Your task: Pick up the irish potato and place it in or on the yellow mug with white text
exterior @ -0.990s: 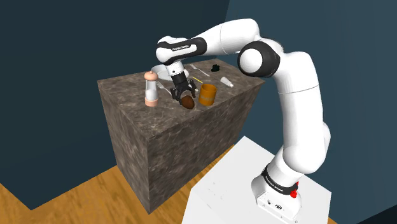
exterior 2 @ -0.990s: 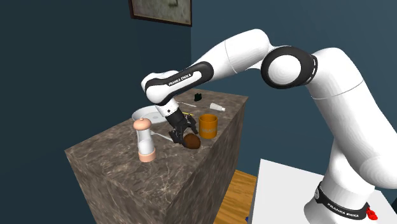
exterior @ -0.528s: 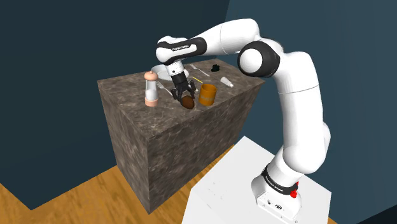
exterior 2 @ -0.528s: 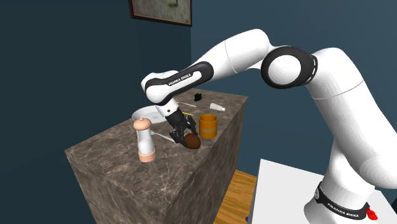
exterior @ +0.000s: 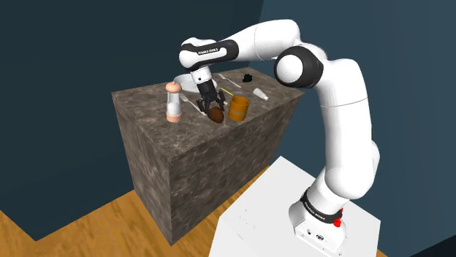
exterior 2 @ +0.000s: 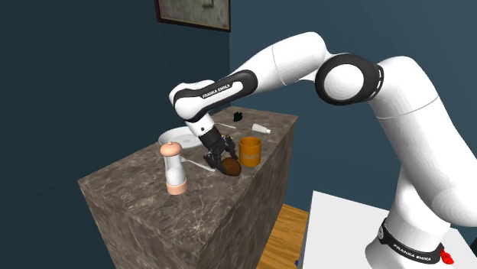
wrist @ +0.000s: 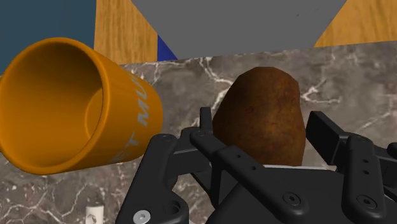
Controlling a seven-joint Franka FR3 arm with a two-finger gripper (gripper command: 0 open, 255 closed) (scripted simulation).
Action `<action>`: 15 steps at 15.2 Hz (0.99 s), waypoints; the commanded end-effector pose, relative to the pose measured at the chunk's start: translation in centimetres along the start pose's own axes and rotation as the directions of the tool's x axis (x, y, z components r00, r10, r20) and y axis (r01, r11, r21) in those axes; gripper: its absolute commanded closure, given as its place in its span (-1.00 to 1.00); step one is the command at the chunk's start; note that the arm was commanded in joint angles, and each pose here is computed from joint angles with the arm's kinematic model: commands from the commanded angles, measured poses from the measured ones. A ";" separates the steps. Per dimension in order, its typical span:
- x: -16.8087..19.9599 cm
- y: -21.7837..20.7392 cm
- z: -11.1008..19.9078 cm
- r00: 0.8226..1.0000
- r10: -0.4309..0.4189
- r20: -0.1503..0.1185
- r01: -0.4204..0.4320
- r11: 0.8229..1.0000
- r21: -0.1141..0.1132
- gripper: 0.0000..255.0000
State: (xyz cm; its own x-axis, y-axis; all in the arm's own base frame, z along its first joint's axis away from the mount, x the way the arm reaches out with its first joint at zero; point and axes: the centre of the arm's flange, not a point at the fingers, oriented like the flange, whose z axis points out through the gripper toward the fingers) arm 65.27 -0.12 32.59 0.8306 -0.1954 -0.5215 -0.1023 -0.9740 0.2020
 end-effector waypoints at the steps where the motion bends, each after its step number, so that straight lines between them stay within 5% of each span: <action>1: -0.6 0.2 -0.9 1.000 0.000 0.000 0.000 1.000 0.000 1.00; 15: -4.5 1.7 -7.1 1.000 0.000 0.000 0.000 1.000 0.000 1.00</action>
State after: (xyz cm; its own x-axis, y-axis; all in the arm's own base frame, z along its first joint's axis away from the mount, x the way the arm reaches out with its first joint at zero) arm 65.27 -0.16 40.50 0.8307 -0.1953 -0.5213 -0.1022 -0.9740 0.2021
